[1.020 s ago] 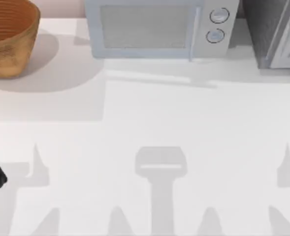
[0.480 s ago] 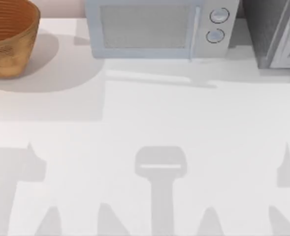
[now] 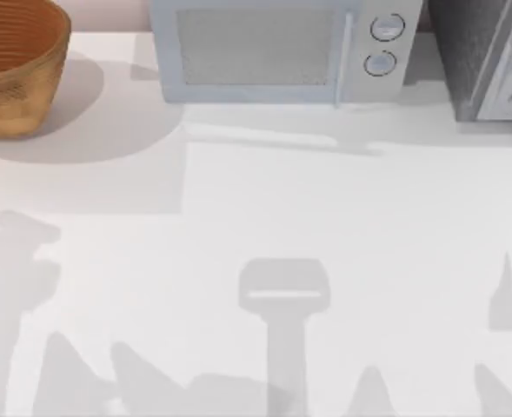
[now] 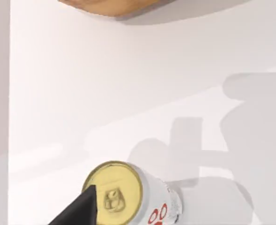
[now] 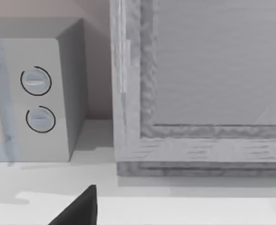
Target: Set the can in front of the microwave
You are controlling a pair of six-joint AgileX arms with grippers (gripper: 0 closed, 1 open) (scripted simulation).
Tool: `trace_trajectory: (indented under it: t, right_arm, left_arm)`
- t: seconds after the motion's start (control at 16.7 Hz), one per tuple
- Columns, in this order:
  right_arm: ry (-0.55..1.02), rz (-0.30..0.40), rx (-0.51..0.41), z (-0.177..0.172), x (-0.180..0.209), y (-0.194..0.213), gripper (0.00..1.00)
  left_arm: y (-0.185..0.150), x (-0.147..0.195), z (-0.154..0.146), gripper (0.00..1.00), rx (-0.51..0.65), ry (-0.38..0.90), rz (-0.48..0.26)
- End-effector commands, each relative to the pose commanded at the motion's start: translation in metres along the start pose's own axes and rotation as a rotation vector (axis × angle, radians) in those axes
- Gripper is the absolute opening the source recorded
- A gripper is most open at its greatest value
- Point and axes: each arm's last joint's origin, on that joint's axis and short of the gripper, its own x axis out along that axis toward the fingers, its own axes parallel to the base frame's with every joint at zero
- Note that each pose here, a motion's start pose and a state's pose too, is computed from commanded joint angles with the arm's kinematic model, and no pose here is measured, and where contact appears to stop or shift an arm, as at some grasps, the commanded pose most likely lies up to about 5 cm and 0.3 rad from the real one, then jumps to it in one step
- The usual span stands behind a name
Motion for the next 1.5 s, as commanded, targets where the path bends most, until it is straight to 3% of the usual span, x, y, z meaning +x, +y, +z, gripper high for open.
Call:
trace_trajectory:
  t: [0.54,1.02,1.14,1.5]
  right_arm:
    - [0.000,0.000,0.000,0.000,0.000,0.000,1.00]
    - [0.000,0.000,0.000,0.000,0.000,0.000,1.00]
    - [0.000,0.000,0.000,0.000,0.000,0.000,1.00]
    - [0.000,0.000,0.000,0.000,0.000,0.000,1.00]
  left_arm:
    - [0.057,0.055,0.039,1.00,0.225,0.392,-0.226]
    - [0.107,0.135,0.041,1.00,0.385,0.638,-0.557]
    - [0.111,0.143,0.041,1.00,0.408,0.646,-0.592]
    - [0.110,0.144,0.043,1.00,0.420,0.641,-0.596]
